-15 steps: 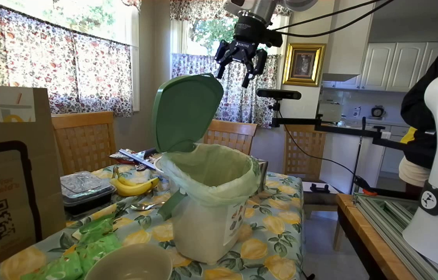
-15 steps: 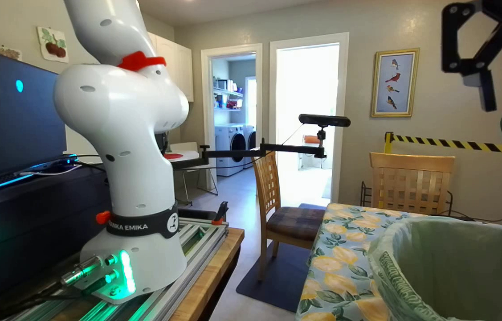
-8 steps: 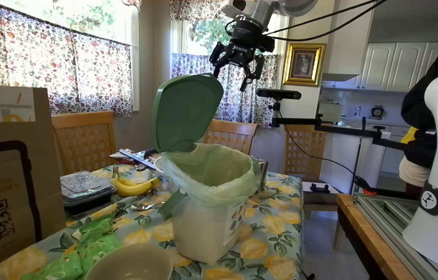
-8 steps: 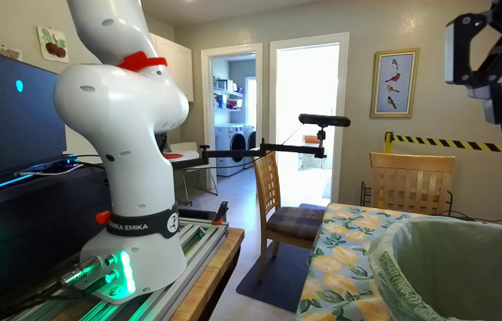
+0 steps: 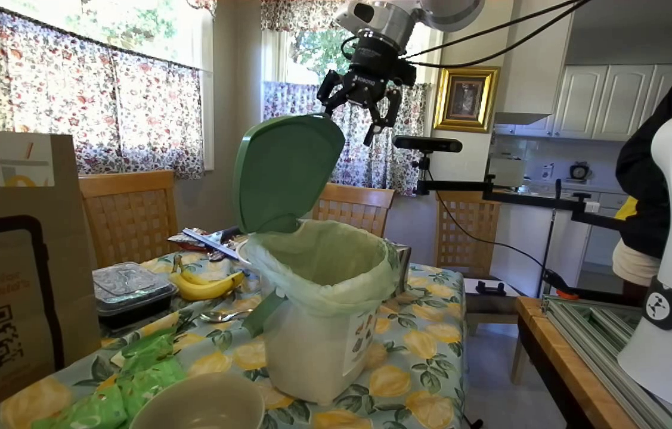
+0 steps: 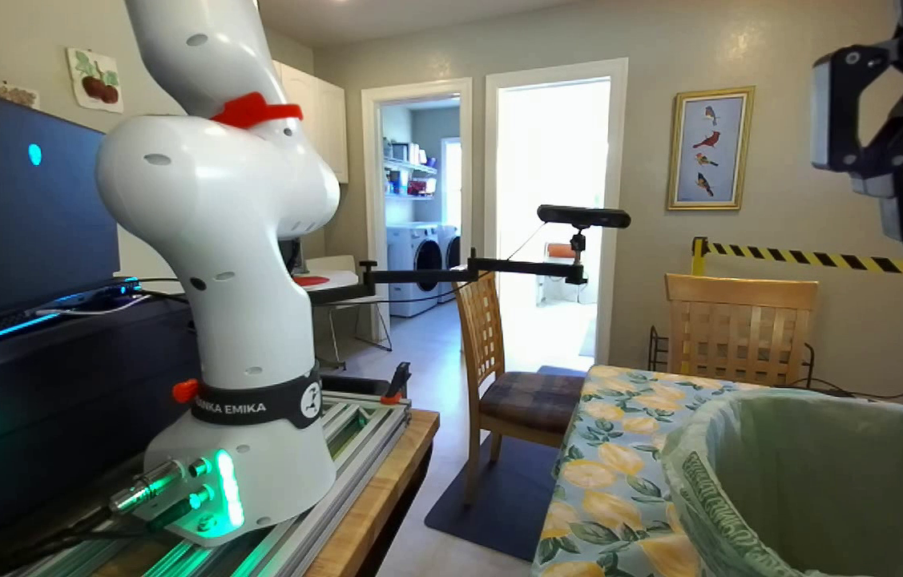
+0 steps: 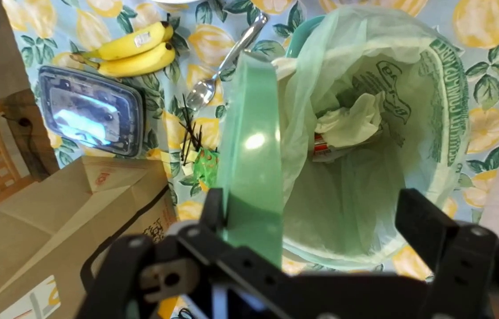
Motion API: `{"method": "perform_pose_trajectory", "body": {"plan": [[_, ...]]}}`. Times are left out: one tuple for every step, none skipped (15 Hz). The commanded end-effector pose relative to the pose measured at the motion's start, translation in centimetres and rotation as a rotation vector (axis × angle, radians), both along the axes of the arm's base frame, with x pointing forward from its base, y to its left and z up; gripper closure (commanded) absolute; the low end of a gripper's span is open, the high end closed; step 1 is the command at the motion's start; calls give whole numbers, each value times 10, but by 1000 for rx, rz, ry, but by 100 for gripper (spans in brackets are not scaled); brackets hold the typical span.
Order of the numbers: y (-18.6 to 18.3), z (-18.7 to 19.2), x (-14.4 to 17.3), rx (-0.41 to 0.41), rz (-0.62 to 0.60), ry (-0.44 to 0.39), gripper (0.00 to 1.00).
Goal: Close the bin completely
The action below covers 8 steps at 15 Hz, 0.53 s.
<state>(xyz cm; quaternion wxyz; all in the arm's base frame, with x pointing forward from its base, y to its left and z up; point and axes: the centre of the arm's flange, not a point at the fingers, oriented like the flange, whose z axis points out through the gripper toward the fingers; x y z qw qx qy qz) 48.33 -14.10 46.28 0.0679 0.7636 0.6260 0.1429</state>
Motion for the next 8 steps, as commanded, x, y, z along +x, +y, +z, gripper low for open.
{"method": "perform_pose_trajectory", "body": {"plan": [[-6,-15,12,15,26,5,3],[-7,-16,12,20,24,8,10],[-7,-17,13,23,21,10,19],[-8,-16,13,27,18,9,36],[-8,-16,12,30,15,7,44],[-7,-15,12,31,15,5,51],[-7,-14,11,32,16,5,59],[-7,-14,11,31,16,6,66]]}}
